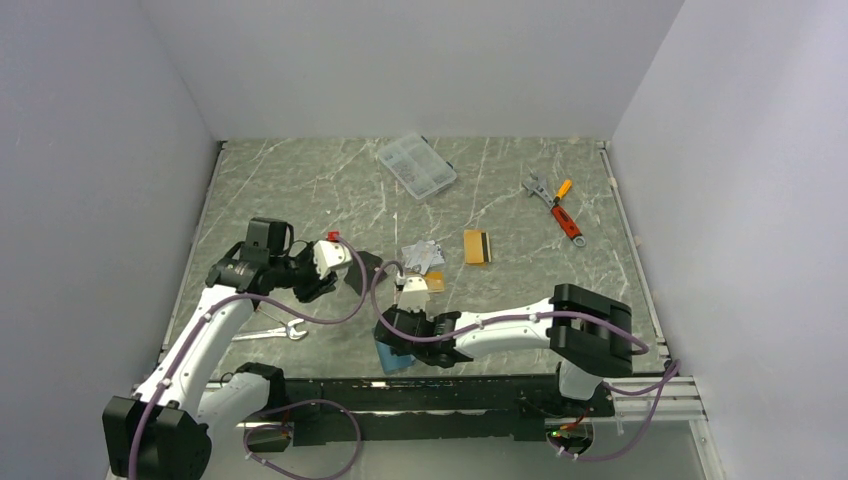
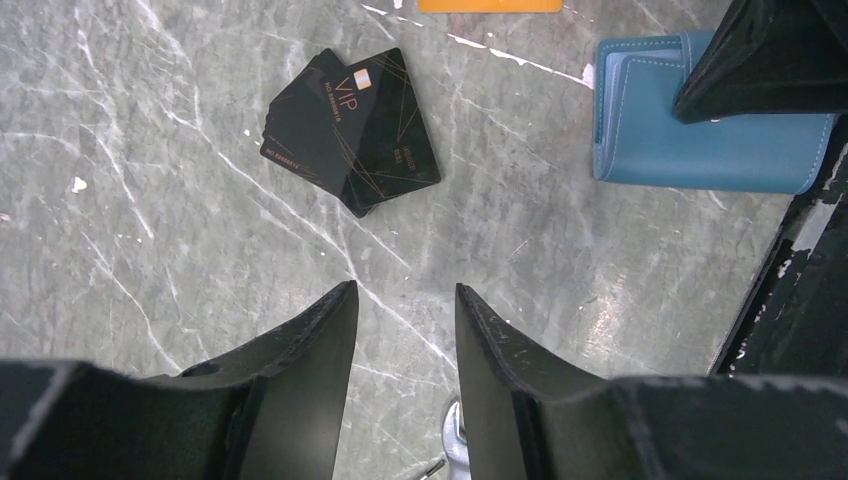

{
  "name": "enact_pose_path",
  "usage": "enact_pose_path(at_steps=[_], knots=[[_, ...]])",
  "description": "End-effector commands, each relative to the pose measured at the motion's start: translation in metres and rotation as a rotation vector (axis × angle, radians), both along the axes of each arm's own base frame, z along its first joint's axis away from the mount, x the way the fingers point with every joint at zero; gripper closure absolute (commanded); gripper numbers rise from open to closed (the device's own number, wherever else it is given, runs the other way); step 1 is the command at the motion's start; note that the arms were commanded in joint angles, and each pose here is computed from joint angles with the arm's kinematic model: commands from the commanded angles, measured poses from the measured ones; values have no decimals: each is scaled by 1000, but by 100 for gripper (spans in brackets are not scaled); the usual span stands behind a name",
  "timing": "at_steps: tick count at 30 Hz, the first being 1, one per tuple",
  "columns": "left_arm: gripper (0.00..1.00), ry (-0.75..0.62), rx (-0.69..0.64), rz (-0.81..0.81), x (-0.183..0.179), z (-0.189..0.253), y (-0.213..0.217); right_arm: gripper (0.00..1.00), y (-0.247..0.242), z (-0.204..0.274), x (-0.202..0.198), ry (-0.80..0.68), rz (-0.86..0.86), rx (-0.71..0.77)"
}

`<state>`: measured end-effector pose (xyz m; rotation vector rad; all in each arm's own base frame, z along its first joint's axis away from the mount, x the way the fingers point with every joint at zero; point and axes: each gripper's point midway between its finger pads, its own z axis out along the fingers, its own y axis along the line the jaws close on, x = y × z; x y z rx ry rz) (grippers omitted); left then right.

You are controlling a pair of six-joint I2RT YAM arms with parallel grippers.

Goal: Put the credit cards into the card holder
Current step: Close the card holder at the center of the board.

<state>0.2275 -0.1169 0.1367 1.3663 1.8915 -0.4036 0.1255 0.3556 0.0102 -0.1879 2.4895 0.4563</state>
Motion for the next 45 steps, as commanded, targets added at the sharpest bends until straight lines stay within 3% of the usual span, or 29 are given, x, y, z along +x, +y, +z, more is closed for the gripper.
enact_pose_path(at_steps=[1,7,9,12,17,21,30,37,41,45], knots=[[52,-44,-46,-16,0,16,-6,100,-161,-89,-121,524,142,-631],[46,-16,-81,-98,-8,18,-22,99,-138,-76,-98,505,79,-518],[46,-18,-64,-142,-16,14,-30,85,-128,-64,-84,477,54,-461],[46,-30,-23,-218,-31,-2,-47,73,-114,-43,-66,444,35,-356],[46,2,47,-331,-51,-27,-69,61,-91,0,-41,409,17,-100],[48,13,100,-440,-68,-43,-91,59,-94,17,-25,389,-18,28],[50,-34,228,-624,-94,-62,-130,51,-96,36,0,325,-42,149],[52,-52,229,-727,-112,-57,-166,45,-99,83,32,260,-67,320],[53,-67,237,-754,-116,-59,-176,44,-121,91,36,250,-131,259],[53,-60,243,-813,-130,-62,-187,47,-146,67,15,355,-225,178]])
